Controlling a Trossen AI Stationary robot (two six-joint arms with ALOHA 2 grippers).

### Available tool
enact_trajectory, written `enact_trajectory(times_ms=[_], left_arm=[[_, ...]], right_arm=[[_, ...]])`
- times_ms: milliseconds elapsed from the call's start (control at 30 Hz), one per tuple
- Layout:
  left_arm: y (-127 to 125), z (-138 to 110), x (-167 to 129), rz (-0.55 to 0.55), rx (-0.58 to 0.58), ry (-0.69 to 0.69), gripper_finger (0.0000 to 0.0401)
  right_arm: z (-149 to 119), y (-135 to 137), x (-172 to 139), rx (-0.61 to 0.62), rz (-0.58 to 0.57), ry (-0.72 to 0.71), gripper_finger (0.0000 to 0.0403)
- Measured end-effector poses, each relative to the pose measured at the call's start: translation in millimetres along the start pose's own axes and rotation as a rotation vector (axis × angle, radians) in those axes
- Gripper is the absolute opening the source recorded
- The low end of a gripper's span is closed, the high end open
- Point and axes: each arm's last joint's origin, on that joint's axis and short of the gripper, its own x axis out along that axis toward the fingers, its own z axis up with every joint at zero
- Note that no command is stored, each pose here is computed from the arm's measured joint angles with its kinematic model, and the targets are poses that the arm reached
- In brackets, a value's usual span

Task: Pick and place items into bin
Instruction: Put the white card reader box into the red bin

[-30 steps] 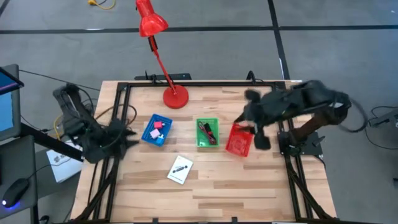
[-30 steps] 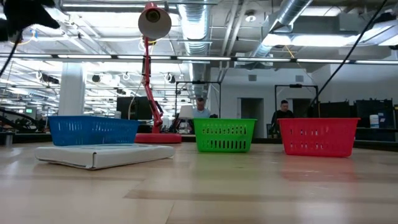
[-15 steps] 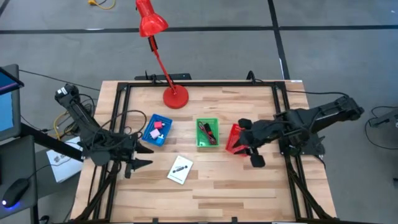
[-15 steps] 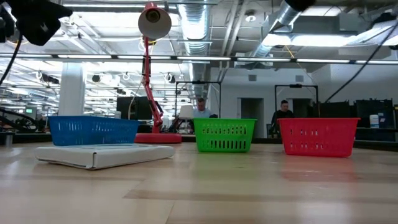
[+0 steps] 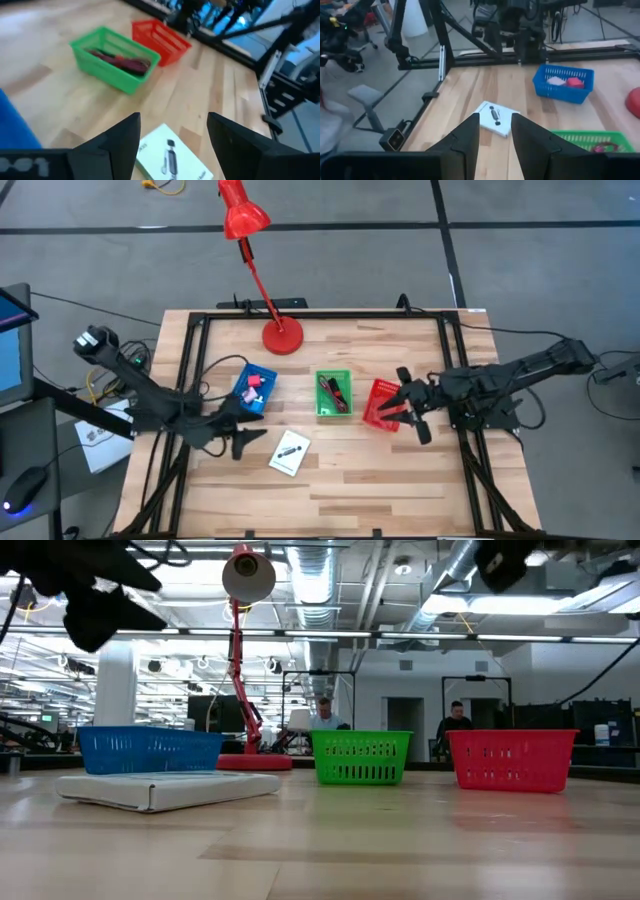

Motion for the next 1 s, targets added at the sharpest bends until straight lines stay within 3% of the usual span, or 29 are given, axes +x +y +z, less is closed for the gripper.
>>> enact_trajectory(times_ms=[233, 433, 567, 733, 1000], left_arm=[[-11.2, -10.4, 42.8, -0.089, 0.032, 0.109, 0.0183], [-25.6, -16.3, 75.3, -0.075, 0.043, 0.204, 0.0085], [-30.7, -23.7, 89.8, 0.001, 0.131, 0.291, 0.0011], [-28.4, -40.4, 104.3, 0.095, 0.151, 0.369, 0.0003], [-24.6, -60.0, 126.5, 0.129, 0.162, 0.462, 0.0]], right_arm=[[-33.1, -7.0, 27.9, -0.004, -0.021, 0.04, 0.0107], [-37.6, -9.1, 47.2, -0.001, -0.026, 0.028, 0.0107], [-43.7, -9.1, 55.0, -0.003, -0.027, 0.06, 0.0107], [-48.5, -9.6, 60.9, 0.0, -0.03, 0.083, 0.0107], [-47.7, -9.7, 60.4, 0.083, -0.033, 0.077, 0.0107]])
